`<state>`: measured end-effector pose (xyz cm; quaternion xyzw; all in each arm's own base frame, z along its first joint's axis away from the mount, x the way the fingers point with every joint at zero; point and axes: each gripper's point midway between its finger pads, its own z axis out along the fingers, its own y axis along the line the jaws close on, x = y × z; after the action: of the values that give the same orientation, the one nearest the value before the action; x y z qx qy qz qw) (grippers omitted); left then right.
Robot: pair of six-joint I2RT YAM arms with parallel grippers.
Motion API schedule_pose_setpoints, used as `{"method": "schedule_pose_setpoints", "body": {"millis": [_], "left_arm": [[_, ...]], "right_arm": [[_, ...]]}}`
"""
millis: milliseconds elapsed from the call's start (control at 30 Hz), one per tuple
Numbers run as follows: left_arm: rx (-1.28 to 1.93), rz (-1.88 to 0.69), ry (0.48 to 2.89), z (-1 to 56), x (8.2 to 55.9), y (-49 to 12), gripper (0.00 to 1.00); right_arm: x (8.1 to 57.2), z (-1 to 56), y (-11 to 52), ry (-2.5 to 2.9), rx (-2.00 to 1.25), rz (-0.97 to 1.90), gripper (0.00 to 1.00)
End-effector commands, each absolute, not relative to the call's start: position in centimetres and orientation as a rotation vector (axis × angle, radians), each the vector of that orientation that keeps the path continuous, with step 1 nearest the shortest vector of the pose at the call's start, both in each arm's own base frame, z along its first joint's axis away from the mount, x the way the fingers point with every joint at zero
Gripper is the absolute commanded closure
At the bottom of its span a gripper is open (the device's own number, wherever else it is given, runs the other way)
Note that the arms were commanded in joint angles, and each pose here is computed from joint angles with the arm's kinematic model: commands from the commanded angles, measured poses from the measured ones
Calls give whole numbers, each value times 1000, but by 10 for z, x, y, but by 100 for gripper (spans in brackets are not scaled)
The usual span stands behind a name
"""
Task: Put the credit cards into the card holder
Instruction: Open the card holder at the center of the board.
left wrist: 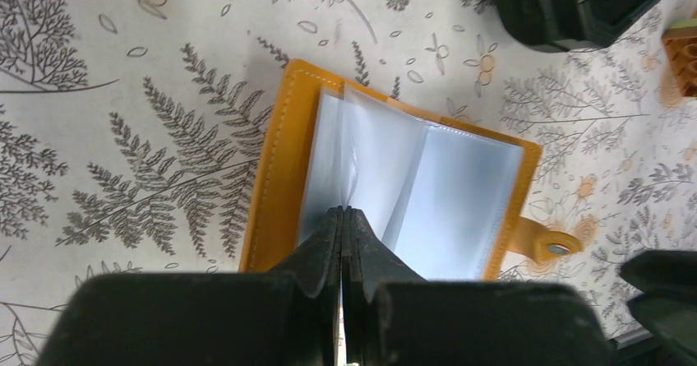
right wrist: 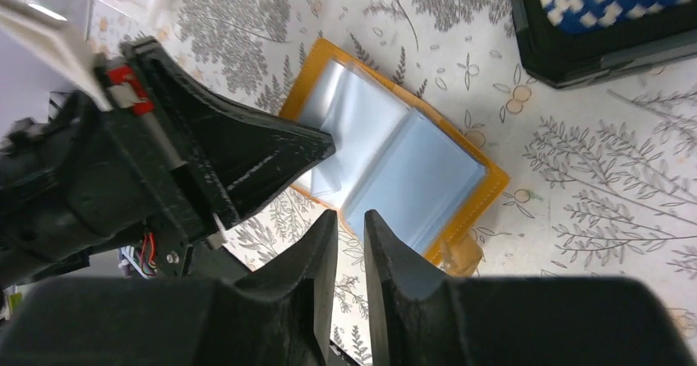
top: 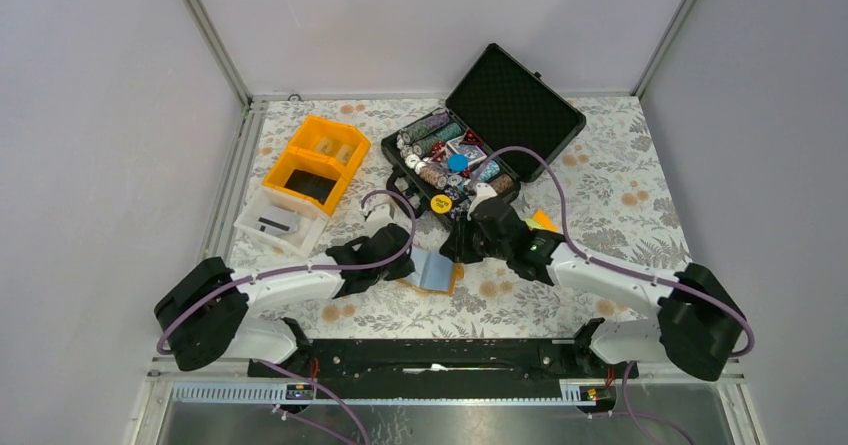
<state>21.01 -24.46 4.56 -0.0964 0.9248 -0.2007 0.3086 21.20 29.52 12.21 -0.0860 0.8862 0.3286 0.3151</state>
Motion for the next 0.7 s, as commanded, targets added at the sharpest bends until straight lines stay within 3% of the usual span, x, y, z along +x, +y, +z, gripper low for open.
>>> {"method": "schedule_pose_setpoints", "body": {"millis": [0, 200, 467, 667], "left_arm": [[-292, -615, 2397, 57, 212, -249, 100], [-299, -591, 2389, 52, 211, -239, 99], [-279, -474, 2406, 44, 210, -214, 76], [-196, -344, 2404, 49, 212, -199, 64]], "right_arm": [[202, 107, 315, 2364, -213, 999, 76], [198, 73, 323, 2438, -212, 1003, 78], [194, 24, 313, 2562, -201, 879, 81], [190, 5, 305, 2614, -217, 821, 82]]}}
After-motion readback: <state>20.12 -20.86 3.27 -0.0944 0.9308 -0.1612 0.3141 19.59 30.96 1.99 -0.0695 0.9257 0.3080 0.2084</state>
